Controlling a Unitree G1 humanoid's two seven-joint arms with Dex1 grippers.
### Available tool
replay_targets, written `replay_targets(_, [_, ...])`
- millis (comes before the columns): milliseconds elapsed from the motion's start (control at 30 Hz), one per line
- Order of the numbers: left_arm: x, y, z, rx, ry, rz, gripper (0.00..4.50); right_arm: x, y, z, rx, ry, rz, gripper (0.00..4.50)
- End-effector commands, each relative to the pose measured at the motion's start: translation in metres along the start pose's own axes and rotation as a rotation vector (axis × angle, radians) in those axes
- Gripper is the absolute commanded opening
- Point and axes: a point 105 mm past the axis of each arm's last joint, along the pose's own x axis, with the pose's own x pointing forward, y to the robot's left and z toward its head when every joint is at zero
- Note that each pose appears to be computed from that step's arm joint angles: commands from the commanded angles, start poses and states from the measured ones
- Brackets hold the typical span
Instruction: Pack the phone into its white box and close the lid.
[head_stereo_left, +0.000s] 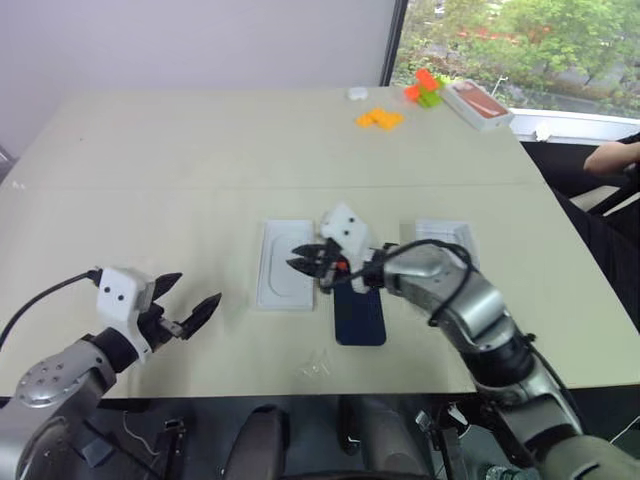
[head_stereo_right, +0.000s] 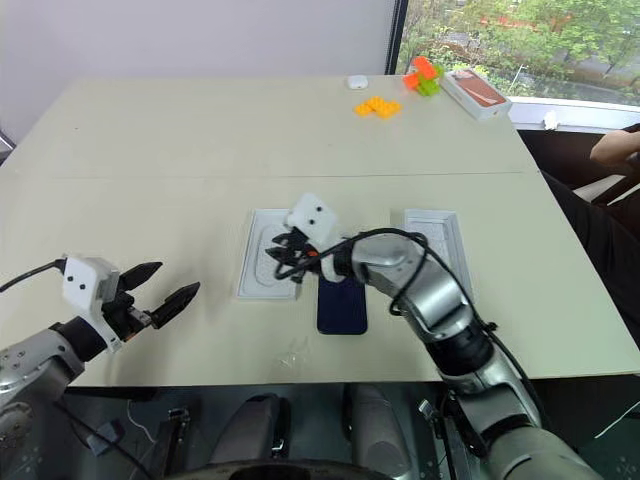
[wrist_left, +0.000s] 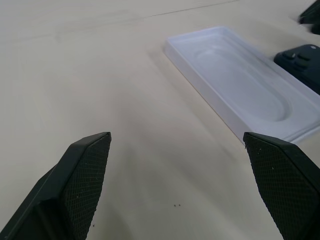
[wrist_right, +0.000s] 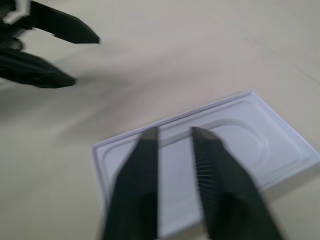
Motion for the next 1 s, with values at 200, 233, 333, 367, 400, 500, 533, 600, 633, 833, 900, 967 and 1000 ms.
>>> replay_targets(200, [-0.012, 0.006, -0.002, 0.030, -0.022, -0.014, 4.50, 0.018, 0.007, -0.014, -0.068, 0.187, 0.035, 0.12])
replay_targets(233, [-0.013, 0.006, -0.002, 0.027, -0.023, -0.014, 4.50, 0.018, 0.007, -0.016, -0.078, 0.200, 0.036, 0.12])
replay_targets(333, [-0.015, 0.001, -0.005, 0.019, -0.009, -0.043, 4.50, 0.019, 0.008, -0.028, -0.068, 0.286, 0.054, 0.12])
replay_targets(367, [-0.016, 0.000, -0.006, 0.014, -0.004, -0.051, 4.50, 0.019, 0.008, -0.032, -0.060, 0.307, 0.058, 0.12])
replay_targets(400, [-0.015, -0.001, -0.007, 0.008, -0.002, -0.060, 4.50, 0.020, 0.008, -0.033, -0.058, 0.317, 0.060, 0.12])
replay_targets(500, [-0.016, -0.003, -0.008, 0.007, 0.000, -0.076, 4.50, 0.021, 0.009, -0.039, -0.049, 0.349, 0.072, 0.12])
replay_targets(533, [-0.016, -0.003, -0.008, 0.011, 0.001, -0.076, 4.50, 0.020, 0.010, -0.042, -0.050, 0.360, 0.076, 0.12])
replay_targets(600, [-0.015, -0.003, -0.008, 0.016, 0.002, -0.080, 4.50, 0.021, 0.011, -0.045, -0.055, 0.366, 0.077, 0.12])
replay_targets(633, [-0.015, -0.003, -0.008, 0.018, 0.002, -0.081, 4.50, 0.021, 0.011, -0.045, -0.056, 0.365, 0.076, 0.12])
replay_targets(833, [-0.011, -0.004, -0.005, -0.003, -0.019, -0.088, 4.50, 0.008, 0.003, 0.019, -0.167, -0.009, 0.030, 0.12])
replay_targets(900, [-0.009, -0.007, -0.004, -0.009, -0.021, -0.098, 4.50, -0.007, -0.001, 0.033, -0.164, -0.102, 0.013, 0.12])
replay_targets(967, [-0.008, -0.011, -0.004, -0.015, -0.023, -0.110, 4.50, -0.022, -0.005, 0.031, -0.152, -0.116, 0.014, 0.12])
replay_targets(1000, [-0.008, -0.013, -0.004, -0.017, -0.023, -0.113, 4.50, -0.027, -0.006, 0.029, -0.150, -0.116, 0.015, 0.12])
